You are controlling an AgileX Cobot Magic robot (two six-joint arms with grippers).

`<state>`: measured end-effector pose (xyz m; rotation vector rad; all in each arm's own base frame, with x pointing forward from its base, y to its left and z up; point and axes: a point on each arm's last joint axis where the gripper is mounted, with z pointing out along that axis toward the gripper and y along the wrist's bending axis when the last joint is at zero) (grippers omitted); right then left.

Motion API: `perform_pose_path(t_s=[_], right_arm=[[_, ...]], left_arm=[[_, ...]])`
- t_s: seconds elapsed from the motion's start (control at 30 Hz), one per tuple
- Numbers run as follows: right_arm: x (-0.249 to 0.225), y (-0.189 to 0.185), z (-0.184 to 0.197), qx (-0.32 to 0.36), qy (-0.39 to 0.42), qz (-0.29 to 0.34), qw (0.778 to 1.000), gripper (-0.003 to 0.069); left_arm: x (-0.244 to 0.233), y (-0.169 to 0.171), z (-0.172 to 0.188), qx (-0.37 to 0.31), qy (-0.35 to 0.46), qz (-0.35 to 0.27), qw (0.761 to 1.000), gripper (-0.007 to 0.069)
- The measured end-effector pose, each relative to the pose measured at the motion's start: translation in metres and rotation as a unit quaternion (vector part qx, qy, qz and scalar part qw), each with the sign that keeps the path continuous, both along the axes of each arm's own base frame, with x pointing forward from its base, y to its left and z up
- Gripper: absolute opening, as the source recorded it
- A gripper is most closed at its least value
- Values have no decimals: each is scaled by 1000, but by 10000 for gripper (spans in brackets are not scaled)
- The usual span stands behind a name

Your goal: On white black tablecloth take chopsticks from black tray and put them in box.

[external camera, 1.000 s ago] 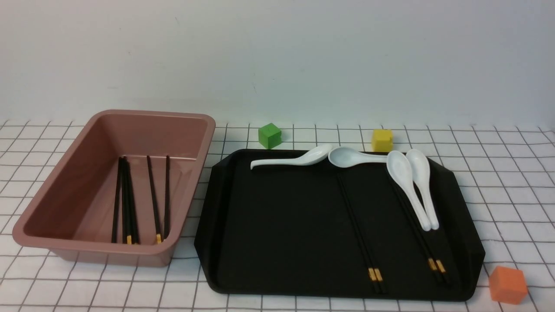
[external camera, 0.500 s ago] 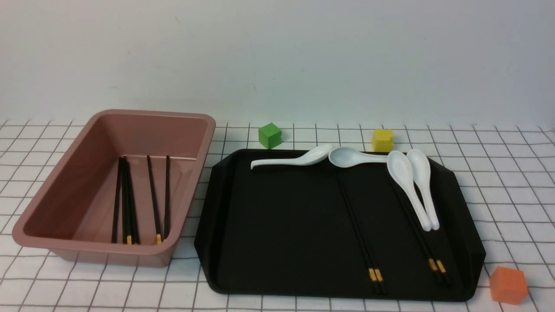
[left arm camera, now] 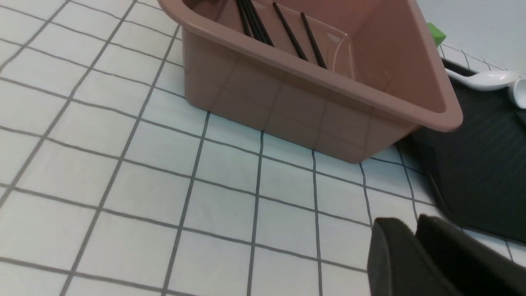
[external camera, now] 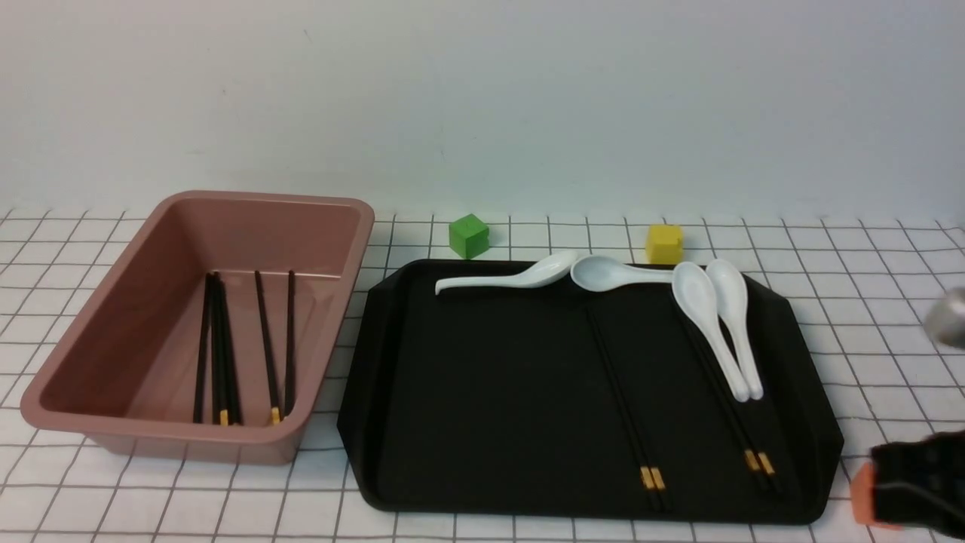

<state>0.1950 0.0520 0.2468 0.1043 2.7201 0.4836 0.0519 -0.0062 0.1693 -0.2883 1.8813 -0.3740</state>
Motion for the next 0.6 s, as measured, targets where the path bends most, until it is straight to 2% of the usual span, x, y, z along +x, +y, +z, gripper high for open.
perform_pose_path(t_s=[0.17, 0.33, 0.47, 0.6], right_arm=[[47, 48, -18, -23, 29, 65, 997, 61], [85, 88, -23, -74, 36, 87, 993, 95], [108, 107, -37, -109, 56, 94, 988, 162], [129, 121, -66, -129, 84, 98, 983, 277]], left_arm=[[0, 0, 0, 0, 0, 0, 1000, 93], [0, 0, 0, 0, 0, 0, 1000, 99], [0, 0, 0, 0, 0, 0, 1000, 104], [0, 0, 0, 0, 0, 0, 1000, 103]])
